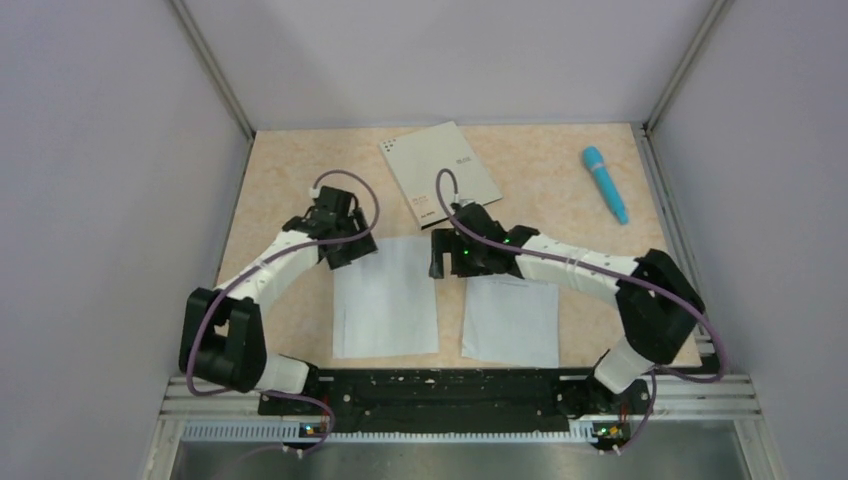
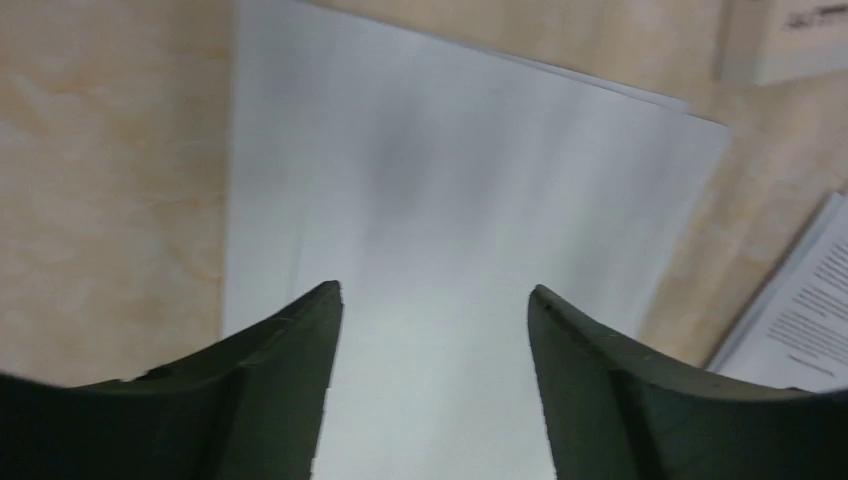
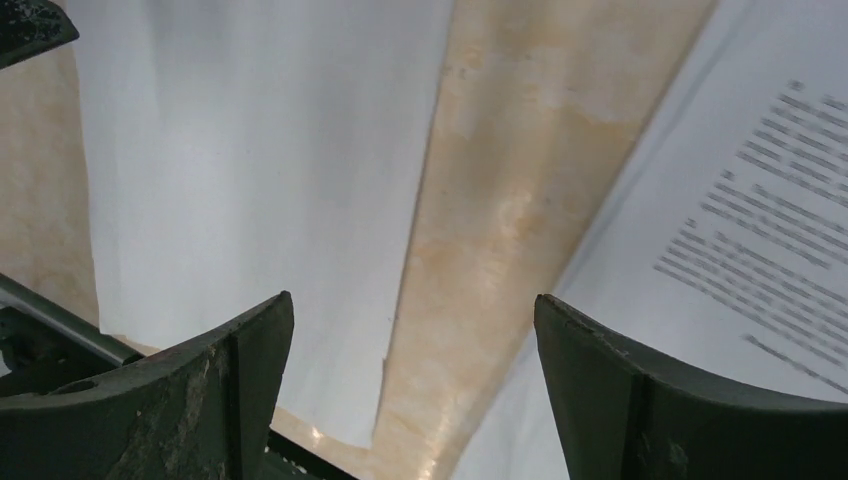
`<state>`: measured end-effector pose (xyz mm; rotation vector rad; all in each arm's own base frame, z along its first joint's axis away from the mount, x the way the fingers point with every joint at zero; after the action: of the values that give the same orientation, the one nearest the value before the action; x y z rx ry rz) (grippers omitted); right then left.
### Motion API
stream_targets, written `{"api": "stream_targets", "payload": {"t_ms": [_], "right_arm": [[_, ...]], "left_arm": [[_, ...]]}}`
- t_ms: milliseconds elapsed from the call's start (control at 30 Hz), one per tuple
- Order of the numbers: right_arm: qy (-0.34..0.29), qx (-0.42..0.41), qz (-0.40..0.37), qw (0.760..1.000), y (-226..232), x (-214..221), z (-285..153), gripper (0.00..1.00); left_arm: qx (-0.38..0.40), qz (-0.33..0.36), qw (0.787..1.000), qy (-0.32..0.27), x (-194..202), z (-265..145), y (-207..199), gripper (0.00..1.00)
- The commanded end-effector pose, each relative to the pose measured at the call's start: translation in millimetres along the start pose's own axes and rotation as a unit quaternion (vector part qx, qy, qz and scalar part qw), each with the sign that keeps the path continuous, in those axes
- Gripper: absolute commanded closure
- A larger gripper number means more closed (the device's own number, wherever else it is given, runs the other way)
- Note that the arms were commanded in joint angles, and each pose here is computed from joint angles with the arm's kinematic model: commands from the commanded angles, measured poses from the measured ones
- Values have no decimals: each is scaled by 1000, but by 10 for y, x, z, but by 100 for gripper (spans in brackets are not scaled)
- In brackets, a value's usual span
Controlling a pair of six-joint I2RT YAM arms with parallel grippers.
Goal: Put the files into the folder
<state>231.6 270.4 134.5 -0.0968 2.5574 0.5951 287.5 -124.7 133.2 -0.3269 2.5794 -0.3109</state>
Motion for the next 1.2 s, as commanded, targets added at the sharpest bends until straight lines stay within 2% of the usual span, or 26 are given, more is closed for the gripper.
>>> {"api": "stream_targets", "payload": {"t_ms": [0,67,200,333,567,733,833,900,1000,1167], "right_arm": [[4,-60,-15,998,464,-39,248,11],[20,-70,-16,997,526,26,373,11],[42,-70,-21,996,564,132,569,11],[51,-66,-26,996,548,212,658,11],[60,-69,-21,996,516,298,746,11],[66,-76,-18,995,530,315,787,11],[69,-78,-18,994,545,318,820,11],[69,-77,-20,994,550,313,844,11],[73,-78,-19,994,561,317,881,11],[72,-72,-20,995,554,320,919,11]], "left_arm": [[-83,-51,995,-8,109,-71,634,23],[-94,-68,993,-11,147,-70,765,15],[-104,-96,990,2,266,7,951,8],[-91,-107,990,17,374,72,984,6],[7,-109,992,63,555,144,778,6],[39,-109,990,78,584,119,697,6],[60,-109,989,85,576,91,636,11],[70,-109,988,88,559,62,602,19],[82,-108,987,87,539,19,565,27],[50,-99,989,94,543,28,640,40]]}}
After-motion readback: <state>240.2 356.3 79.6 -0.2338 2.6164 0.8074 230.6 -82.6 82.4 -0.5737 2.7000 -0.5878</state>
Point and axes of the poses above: each gripper's point midway between its finger pads, its own z axis out along the fingers, its own y axis along the line the jaws close on, x = y × z, the point moved 5 cm from there along -z, back along the fingers, and after that the axes turned 4 degrees about z, right-handed, at the moved point
